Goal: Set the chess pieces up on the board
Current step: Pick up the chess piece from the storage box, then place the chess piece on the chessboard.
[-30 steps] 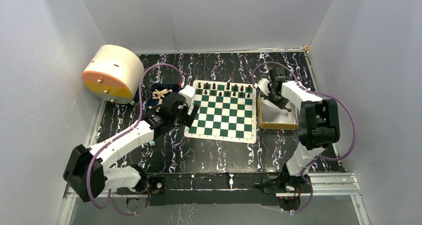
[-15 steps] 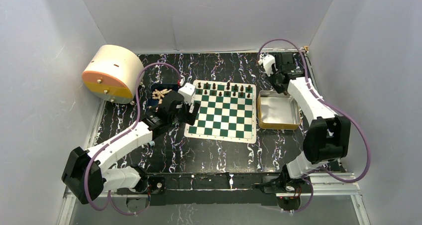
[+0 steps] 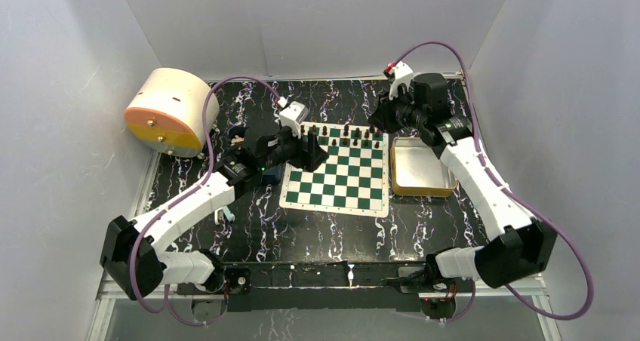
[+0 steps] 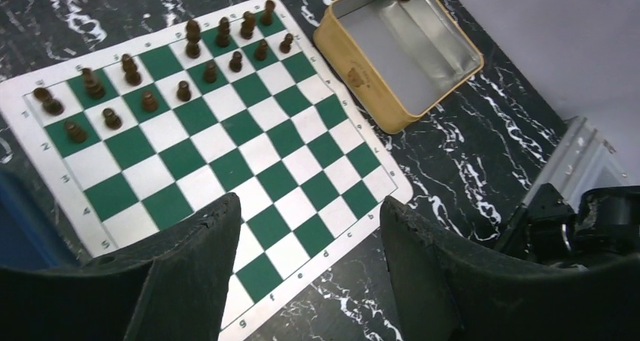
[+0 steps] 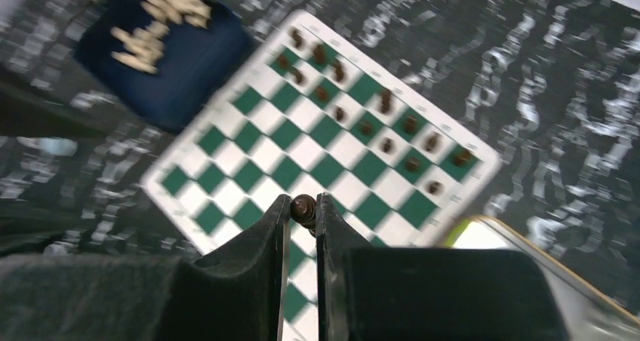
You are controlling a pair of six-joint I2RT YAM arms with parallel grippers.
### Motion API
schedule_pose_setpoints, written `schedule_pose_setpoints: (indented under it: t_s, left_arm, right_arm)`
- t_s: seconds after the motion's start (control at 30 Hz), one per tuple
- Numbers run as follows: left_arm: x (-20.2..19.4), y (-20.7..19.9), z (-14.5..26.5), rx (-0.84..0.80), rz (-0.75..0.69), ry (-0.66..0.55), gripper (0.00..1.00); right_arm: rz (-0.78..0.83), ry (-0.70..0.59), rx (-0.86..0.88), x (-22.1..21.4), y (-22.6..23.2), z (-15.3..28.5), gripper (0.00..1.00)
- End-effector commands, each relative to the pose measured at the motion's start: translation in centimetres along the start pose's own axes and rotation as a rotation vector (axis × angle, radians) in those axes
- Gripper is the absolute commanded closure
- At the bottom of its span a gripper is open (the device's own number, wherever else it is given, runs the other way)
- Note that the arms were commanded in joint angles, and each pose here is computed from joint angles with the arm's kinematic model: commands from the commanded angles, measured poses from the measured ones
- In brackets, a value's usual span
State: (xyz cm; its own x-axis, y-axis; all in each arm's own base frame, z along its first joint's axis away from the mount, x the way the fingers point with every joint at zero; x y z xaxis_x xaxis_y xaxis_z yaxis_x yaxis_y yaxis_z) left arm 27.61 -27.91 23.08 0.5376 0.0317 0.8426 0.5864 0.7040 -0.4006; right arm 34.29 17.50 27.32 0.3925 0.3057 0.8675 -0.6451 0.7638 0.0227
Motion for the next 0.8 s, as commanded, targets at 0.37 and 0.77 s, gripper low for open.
schedule_pose_setpoints:
  t_s: [0.37,0.77]
  left_arm:
    - [3.4,-6.9,-0.8,-0.385,-0.028,-0.061,0.35]
    - [2.9,-6.4,-1.3,-0.381,-0.096,-0.058,0.43]
  right_arm:
    - [-0.530,-0.292,0.435,6.5,9.6,3.4,0.96]
    - [-0.600,-0.228,0.549,4.9,12.0,3.2,0.94]
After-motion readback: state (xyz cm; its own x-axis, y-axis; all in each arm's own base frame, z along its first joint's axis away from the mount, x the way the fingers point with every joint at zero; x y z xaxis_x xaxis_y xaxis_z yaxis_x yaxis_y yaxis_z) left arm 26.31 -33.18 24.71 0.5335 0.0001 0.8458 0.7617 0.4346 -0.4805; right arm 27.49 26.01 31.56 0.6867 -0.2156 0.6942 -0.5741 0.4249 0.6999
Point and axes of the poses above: each gripper's point midway between its finger pads, its own z axis back along the fingers, its own y axis along the line the jaws close on, x = y × z, the point moved 1 cm from there along z, back along the fingers, and after that the axes turned 6 degrees about z, right-handed, at the moved point
